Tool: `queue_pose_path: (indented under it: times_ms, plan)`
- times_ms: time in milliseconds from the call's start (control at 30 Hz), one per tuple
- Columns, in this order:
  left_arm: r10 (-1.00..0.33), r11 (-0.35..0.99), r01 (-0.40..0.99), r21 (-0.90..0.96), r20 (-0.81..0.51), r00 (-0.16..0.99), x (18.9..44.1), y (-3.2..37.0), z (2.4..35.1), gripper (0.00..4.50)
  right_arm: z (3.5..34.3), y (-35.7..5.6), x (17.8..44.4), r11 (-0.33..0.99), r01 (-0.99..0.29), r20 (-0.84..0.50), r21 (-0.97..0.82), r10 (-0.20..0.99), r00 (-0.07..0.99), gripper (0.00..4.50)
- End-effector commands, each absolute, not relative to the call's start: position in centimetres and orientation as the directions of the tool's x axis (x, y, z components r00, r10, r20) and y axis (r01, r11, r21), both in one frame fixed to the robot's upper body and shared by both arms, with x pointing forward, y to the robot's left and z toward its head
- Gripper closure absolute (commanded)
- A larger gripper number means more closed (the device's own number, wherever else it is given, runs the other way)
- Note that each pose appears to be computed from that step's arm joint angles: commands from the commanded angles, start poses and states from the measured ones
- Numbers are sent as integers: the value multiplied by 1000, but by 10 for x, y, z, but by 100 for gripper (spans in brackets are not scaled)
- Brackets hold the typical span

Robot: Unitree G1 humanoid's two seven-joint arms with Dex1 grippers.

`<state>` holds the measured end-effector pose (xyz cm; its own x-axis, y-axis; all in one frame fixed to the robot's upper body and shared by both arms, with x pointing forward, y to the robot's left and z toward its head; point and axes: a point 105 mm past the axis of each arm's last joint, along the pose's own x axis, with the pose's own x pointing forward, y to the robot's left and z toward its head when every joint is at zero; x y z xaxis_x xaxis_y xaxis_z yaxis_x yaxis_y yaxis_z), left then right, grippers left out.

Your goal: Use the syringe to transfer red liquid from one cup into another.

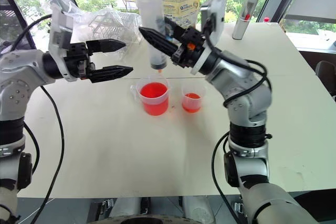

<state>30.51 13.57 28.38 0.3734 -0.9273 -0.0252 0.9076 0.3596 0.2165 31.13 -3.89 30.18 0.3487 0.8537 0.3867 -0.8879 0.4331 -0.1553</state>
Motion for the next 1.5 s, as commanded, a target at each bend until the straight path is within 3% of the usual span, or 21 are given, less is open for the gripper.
queue_pose_path:
  times_ms: [33, 233, 567, 767, 1333, 1433, 1500]
  plan:
    - [-922, 376, 886, 271, 14, 387, 297, 140, 301, 0, 289, -27, 315, 430, -882, 406, -190, 853, 329, 309]
    - [-916, 390, 880, 270, 19, 400, 295, 142, 302, 0, 238, -16, 332, 440, -888, 362, -133, 856, 369, 309]
    - [-916, 396, 878, 268, 48, 398, 306, 131, 303, 0, 206, -14, 344, 497, -855, 325, -147, 841, 433, 309]
    - [-922, 384, 883, 270, 62, 382, 322, 118, 303, 0, 198, -13, 343, 509, -845, 309, -162, 840, 447, 309]
    - [-939, 343, 912, 224, 51, 341, 336, 103, 290, 0, 196, -14, 341, 518, -836, 296, -181, 839, 457, 309]
    - [-939, 343, 915, 211, 54, 340, 337, 102, 288, 78, 196, -14, 341, 517, -836, 294, -183, 840, 456, 309]
    - [-939, 343, 916, 209, 54, 340, 337, 102, 287, 168, 196, -13, 341, 516, -836, 292, -185, 841, 455, 309]
